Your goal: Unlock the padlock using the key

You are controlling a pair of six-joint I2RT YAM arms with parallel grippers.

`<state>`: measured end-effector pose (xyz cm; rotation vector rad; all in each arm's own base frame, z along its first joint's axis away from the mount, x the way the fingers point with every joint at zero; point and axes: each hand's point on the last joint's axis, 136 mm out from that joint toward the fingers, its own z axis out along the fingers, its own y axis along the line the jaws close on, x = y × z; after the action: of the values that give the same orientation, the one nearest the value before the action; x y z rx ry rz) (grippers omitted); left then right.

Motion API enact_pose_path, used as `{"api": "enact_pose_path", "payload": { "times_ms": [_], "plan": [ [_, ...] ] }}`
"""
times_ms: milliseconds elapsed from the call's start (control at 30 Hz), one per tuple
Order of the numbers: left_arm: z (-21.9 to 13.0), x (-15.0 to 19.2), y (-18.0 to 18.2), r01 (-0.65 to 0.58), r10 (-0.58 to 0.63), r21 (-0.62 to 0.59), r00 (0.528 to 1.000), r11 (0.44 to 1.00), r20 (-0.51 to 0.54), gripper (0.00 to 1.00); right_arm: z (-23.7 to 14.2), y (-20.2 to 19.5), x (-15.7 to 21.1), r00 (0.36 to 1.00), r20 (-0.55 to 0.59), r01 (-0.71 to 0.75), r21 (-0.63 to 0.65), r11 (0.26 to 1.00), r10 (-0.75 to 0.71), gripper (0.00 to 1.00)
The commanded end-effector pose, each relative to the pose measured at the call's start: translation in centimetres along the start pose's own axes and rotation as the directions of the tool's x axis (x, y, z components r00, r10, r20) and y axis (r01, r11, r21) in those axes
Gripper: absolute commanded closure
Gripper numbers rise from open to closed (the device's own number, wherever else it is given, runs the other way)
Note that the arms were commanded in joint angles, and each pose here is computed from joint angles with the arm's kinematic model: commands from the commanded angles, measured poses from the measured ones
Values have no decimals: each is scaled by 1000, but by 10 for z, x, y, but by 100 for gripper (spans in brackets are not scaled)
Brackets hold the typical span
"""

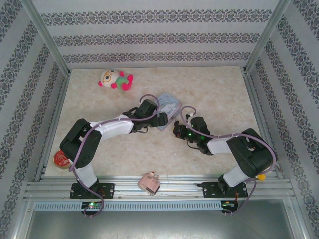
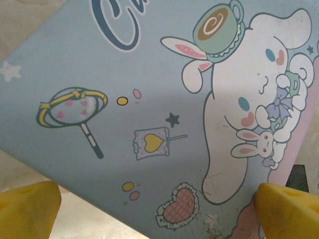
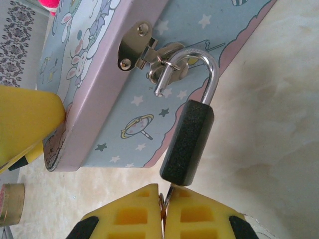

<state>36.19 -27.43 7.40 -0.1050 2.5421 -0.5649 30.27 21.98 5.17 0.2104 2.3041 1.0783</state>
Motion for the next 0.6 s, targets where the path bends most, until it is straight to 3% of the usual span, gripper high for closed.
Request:
{"api": "enact_pose_path", "payload": {
  "times_ms": [0, 567],
  "plan": [
    [9, 34, 21, -9, 2, -63, 994, 998, -107, 1, 0, 24, -19, 997, 67, 34, -62, 997, -30, 100],
    [10, 33, 23, 5, -11, -58, 994, 998, -108, 1, -7, 23, -21, 995, 95, 36, -52, 998, -31, 100]
  ]
}}
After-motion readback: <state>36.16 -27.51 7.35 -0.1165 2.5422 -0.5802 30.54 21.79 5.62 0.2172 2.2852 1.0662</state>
